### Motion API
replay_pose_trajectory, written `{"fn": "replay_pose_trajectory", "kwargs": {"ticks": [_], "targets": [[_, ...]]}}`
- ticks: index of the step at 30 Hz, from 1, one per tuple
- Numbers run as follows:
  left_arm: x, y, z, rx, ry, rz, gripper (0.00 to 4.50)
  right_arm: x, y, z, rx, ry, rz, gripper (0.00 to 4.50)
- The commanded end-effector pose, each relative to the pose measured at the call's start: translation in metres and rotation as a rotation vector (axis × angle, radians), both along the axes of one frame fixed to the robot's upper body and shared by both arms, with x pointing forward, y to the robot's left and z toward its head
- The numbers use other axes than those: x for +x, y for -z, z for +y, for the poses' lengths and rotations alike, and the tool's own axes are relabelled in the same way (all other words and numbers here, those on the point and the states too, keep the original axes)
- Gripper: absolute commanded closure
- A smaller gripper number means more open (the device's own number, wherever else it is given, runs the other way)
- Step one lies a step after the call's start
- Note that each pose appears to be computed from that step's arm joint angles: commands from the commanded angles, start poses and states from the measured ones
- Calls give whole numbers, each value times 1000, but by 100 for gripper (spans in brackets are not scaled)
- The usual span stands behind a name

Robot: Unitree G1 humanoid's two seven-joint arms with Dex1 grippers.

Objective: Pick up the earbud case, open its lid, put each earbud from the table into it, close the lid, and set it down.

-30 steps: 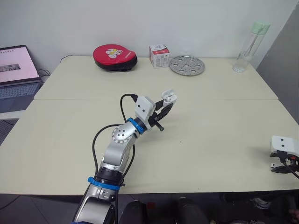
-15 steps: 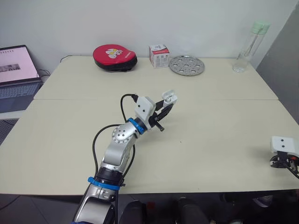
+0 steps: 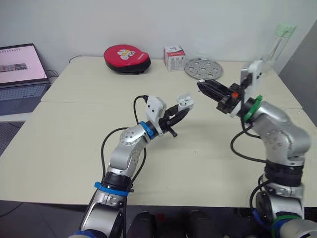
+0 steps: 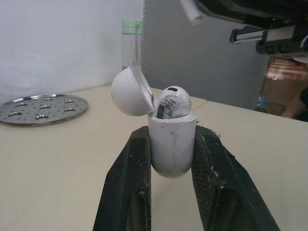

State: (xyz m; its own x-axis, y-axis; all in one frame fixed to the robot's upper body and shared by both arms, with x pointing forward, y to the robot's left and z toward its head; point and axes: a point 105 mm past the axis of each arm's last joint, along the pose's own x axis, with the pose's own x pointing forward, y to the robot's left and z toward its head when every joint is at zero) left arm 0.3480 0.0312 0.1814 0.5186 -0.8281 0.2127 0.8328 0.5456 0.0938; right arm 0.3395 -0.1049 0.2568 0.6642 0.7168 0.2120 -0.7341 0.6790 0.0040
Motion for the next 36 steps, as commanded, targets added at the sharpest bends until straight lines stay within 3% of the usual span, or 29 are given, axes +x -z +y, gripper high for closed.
{"fn": "replay_pose_trajectory", "kwargs": {"ticks": [1, 14, 23, 36], "targets": [[-8, -24, -8, -30, 60, -67, 375, -4, -8, 0, 13, 58, -60, 412], [-10, -30, -13, -40, 92, -73, 375, -11, 13, 1, -31, 76, -52, 412], [-12, -24, -14, -15, 104, -69, 375, -11, 4, 0, -7, 86, -79, 412], [-14, -25, -16, -20, 108, -75, 375, -15, 24, 9, -103, 50, -61, 412]]}}
